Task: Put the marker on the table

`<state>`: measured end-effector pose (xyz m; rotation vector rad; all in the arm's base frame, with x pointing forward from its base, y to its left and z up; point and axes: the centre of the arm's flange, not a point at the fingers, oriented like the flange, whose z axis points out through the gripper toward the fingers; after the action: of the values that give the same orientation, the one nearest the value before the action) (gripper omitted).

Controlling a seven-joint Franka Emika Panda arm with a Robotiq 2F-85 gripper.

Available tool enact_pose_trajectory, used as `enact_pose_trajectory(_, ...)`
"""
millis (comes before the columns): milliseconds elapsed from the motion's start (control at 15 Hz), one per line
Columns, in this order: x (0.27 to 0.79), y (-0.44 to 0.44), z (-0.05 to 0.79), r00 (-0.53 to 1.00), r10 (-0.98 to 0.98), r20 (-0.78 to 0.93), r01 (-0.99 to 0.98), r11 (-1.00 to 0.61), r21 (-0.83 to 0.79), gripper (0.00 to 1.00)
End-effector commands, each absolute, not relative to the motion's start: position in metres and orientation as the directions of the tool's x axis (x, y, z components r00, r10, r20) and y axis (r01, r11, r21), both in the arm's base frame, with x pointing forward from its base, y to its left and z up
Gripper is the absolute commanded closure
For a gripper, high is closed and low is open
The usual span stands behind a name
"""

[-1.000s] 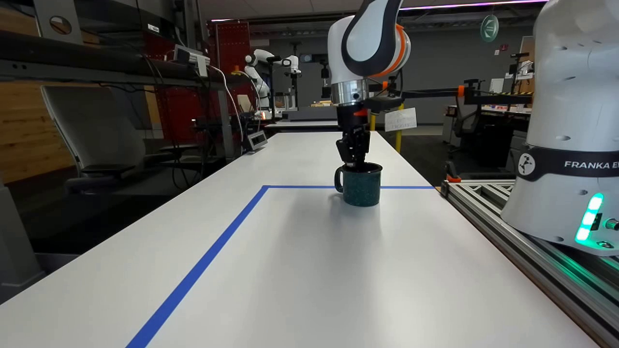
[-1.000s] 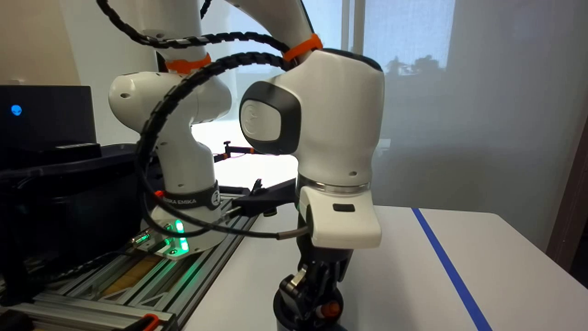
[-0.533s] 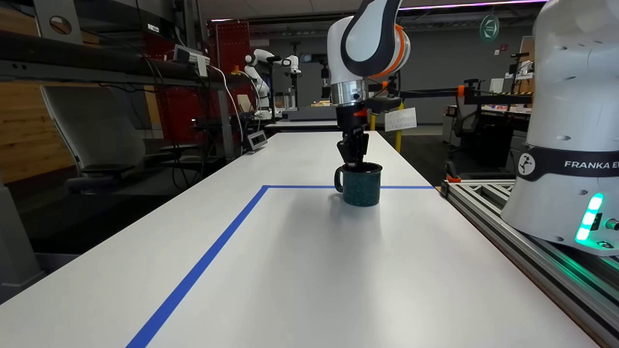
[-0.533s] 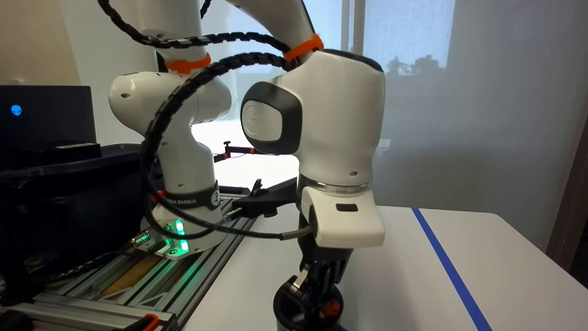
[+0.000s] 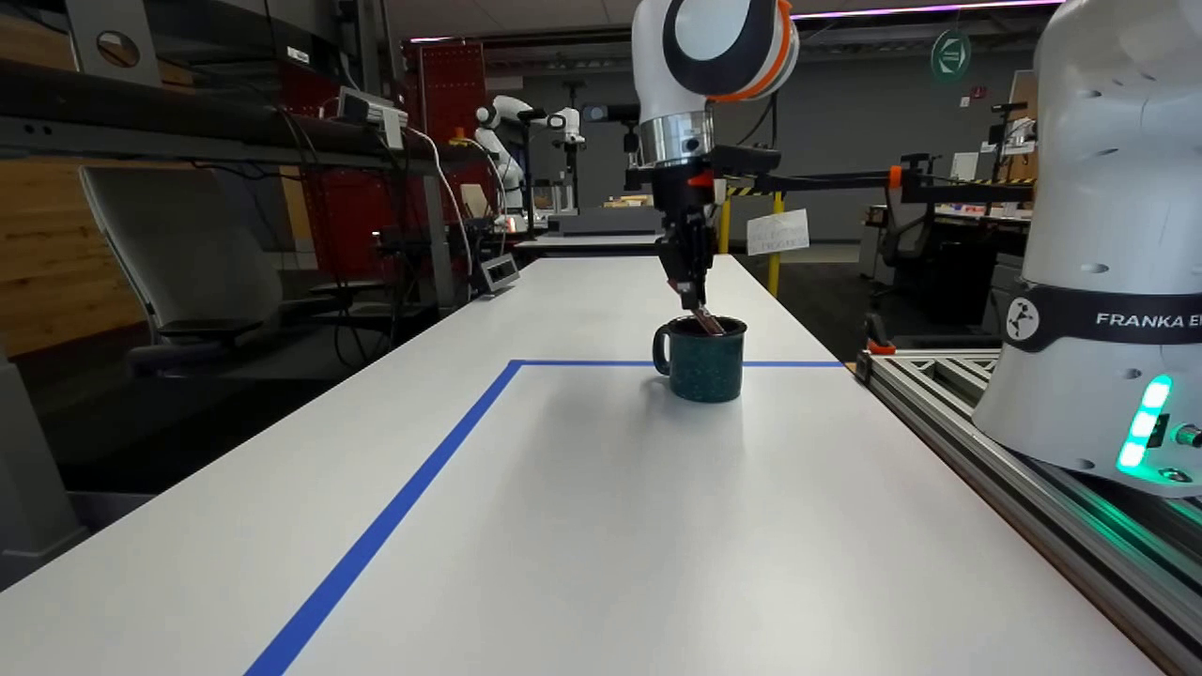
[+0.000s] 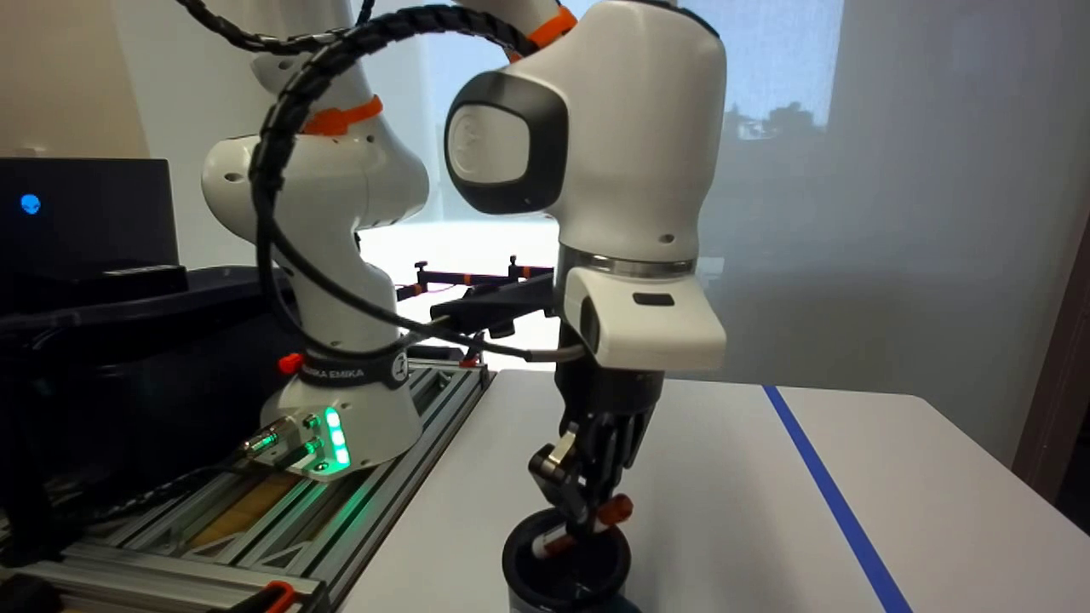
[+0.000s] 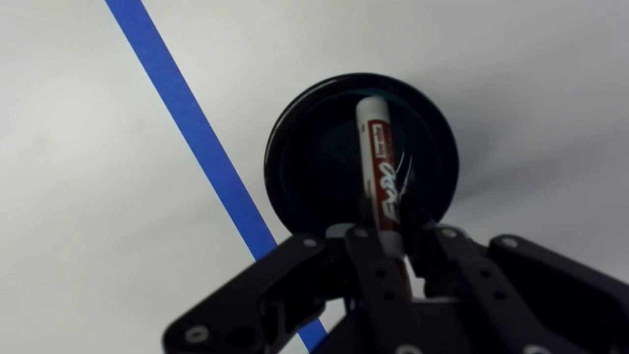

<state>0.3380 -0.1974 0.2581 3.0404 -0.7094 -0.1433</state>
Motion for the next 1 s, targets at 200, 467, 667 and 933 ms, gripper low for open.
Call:
enact_pose_trajectory(200, 0.359, -0.176, 0.321, 0.879, -0.465, -0.109, -0.465, -0.885, 0.021, 0.95)
enact_pose_trajectory(467, 0.399, -0.161, 0.336, 0.857, -0.490, -0.159, -0.499, -0.866, -0.022, 0.95)
enact_pose_trajectory(667, 0.425, -0.151, 0.330, 0.833, -0.507, -0.222, -0.535, -0.841, -0.085, 0.95)
enact_pose_trajectory(933, 0.439, -0.149, 0.295, 0.792, -0.537, -0.290, -0.588, -0.798, -0.131, 0.95)
